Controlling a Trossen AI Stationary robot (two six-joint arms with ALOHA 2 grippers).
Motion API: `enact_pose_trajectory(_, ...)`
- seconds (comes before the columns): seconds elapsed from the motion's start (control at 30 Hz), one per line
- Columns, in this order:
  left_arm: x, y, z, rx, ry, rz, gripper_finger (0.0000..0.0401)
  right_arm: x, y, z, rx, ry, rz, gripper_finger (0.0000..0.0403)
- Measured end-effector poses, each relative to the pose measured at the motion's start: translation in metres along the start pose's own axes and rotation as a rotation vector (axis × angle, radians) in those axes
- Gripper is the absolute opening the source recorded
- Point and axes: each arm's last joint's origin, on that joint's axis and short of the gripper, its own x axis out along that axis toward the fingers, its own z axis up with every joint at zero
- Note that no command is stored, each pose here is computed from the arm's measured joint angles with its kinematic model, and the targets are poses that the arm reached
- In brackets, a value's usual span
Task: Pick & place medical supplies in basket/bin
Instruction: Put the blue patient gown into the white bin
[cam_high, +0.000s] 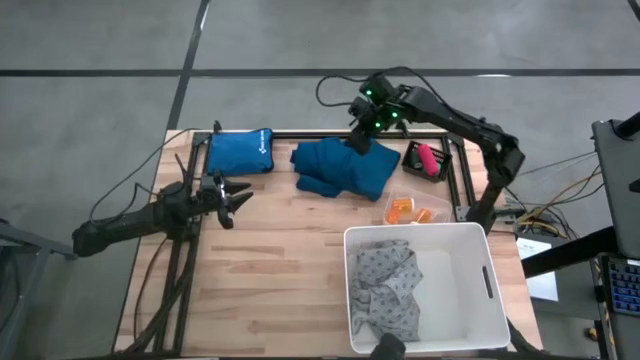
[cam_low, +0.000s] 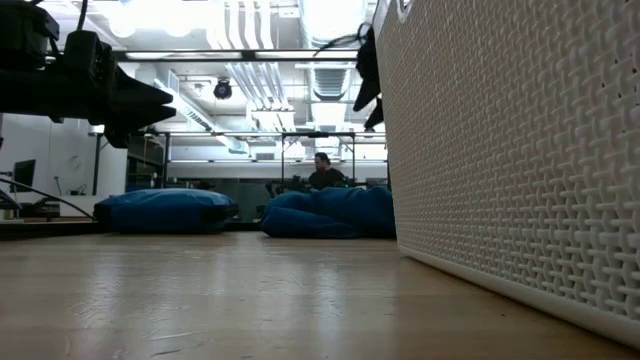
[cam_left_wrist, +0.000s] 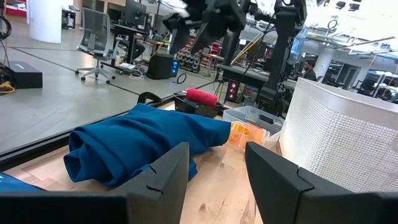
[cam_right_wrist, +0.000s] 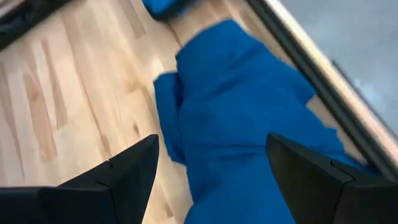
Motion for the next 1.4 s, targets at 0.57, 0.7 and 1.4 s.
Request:
enact_pose_trajectory(0.57,0.0,0.0,0.0,0.0,0.001,0.0,0.0164,-0.006,0.008,0.012,-0.01,0.032,-0.042,0.0367)
enact_pose_trajectory(0.7,0.0,0.0,0.0,0.0,0.001,0.0,0.0164,-0.006,0.01,0.013,-0.026,0.026,-0.063,0.0393)
enact_pose_trajectory(1.4,0.0,0.0,0.0,-0.002,0.0,0.0,0.0164,-0.005,0.037,-0.001,0.227,0.125,-0.089,0.04)
